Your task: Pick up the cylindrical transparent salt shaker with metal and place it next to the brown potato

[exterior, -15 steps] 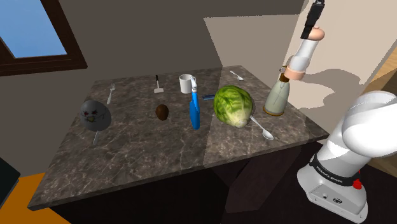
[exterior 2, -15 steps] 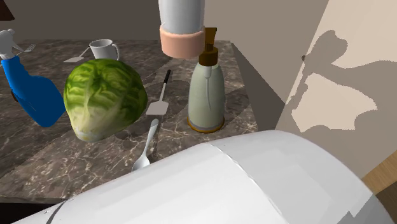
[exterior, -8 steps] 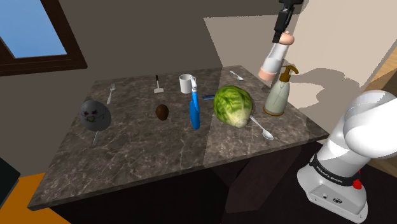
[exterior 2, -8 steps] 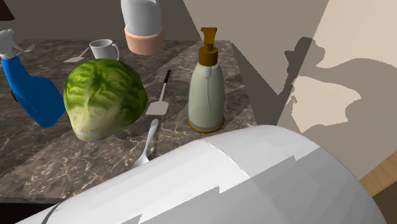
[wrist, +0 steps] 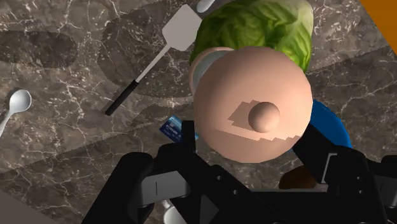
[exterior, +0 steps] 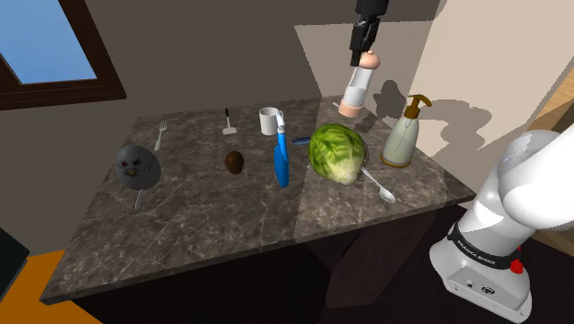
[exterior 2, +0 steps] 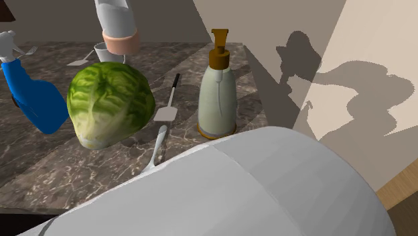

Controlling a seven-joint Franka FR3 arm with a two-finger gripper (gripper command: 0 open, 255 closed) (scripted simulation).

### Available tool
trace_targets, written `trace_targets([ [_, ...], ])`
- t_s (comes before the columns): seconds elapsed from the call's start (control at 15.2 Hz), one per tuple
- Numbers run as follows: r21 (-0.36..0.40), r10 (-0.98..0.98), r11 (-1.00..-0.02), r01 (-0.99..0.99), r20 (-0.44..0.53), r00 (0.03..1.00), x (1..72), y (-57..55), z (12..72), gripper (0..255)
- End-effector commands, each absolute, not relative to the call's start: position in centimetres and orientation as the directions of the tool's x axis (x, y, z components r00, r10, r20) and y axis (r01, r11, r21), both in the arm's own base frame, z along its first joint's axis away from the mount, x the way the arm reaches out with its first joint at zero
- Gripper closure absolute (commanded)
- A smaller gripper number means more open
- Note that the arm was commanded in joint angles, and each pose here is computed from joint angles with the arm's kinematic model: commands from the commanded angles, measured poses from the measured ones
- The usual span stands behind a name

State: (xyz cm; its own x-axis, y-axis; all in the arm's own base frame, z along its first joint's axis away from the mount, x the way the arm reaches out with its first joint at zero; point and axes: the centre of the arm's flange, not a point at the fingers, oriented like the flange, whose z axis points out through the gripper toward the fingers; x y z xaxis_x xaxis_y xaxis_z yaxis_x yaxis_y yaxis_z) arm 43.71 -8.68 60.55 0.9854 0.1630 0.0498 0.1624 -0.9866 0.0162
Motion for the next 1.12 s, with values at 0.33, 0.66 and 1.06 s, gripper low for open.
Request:
trace_targets([
  [0.33, 0.016, 0.163, -0.987, 0.162, 0.051, 0.985, 52.0, -5.1, 58.4, 255],
  [0.66, 0.016, 0.163, -0.987, 0.162, 0.051, 0.985, 58.0, -2.6, 57.0, 255],
  [1.06, 0.016, 0.163, -0.987, 0.162, 0.051, 0.985, 65.1, 0.4, 55.4, 255],
])
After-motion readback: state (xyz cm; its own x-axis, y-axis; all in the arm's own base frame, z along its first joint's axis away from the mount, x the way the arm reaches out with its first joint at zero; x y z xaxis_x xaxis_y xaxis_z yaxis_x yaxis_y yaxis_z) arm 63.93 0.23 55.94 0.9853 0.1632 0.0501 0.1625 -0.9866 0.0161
